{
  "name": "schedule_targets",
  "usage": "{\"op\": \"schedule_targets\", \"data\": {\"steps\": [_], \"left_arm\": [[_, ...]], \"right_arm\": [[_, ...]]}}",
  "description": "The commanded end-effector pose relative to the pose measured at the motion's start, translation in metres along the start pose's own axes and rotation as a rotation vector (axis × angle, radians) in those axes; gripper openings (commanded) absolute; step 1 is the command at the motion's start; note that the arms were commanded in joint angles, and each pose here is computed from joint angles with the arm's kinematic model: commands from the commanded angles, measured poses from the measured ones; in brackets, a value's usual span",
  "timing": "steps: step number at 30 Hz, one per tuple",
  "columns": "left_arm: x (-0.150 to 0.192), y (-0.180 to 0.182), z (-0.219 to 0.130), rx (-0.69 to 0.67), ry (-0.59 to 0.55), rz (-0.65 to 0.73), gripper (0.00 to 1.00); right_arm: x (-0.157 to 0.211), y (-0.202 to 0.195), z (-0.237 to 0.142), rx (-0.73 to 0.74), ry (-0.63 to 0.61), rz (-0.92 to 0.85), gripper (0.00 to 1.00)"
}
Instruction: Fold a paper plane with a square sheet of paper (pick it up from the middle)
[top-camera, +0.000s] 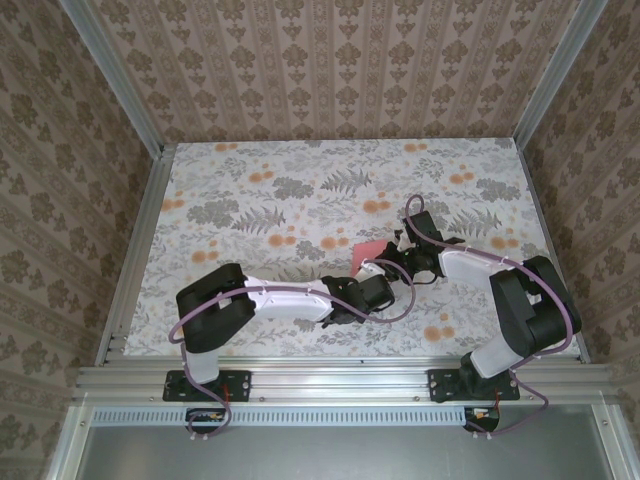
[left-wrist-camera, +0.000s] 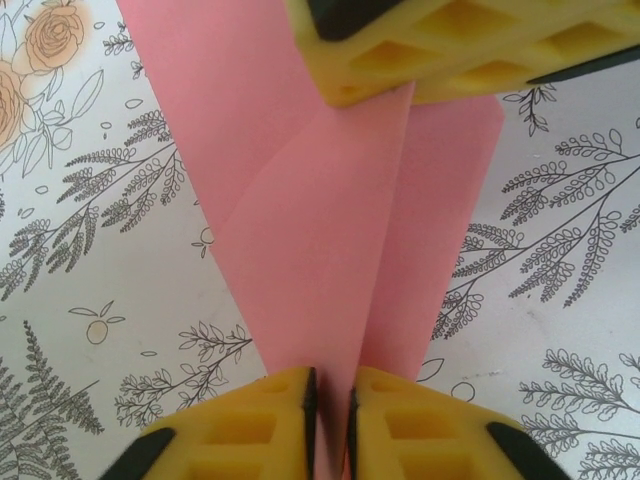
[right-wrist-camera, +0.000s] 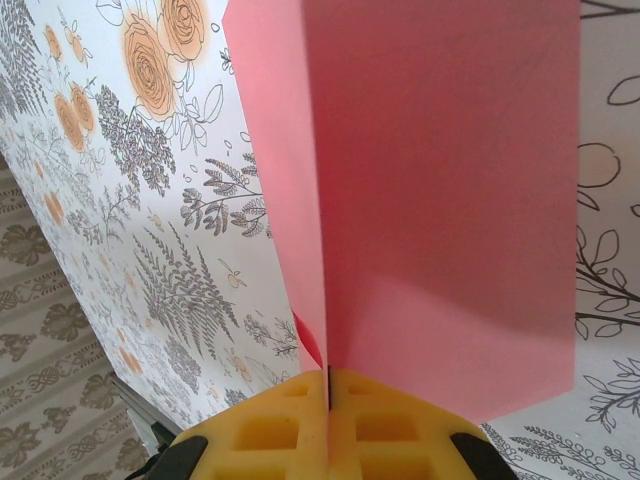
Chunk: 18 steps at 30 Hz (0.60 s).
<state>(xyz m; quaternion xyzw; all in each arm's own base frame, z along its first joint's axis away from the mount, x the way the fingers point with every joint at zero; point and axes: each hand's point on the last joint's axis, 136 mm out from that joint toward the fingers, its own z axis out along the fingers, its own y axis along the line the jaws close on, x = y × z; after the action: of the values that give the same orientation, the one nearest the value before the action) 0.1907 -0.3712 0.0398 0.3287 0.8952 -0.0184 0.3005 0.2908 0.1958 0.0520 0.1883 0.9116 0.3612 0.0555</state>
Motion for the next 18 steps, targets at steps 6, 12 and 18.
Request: {"op": "schedule_targets", "data": {"steps": [6, 12, 18], "left_arm": [[-0.0094, -0.0110, -0.0017, 0.035, -0.017, 0.005, 0.09], [-0.0042, -0.0091, 0.0028, 0.063, 0.000, -0.054, 0.02], [-0.0017, -0.0099, 0.0055, 0.117, 0.004, -0.115, 0.00]], "right_arm": [[0.0038, 0.0078, -0.0044, -0.006, 0.021, 0.001, 0.06], [0.0048, 0.0062, -0.0032, -0.001, 0.025, -0.003, 0.08], [0.0047, 0.0092, -0.0038, -0.014, 0.028, -0.011, 0.11]]}}
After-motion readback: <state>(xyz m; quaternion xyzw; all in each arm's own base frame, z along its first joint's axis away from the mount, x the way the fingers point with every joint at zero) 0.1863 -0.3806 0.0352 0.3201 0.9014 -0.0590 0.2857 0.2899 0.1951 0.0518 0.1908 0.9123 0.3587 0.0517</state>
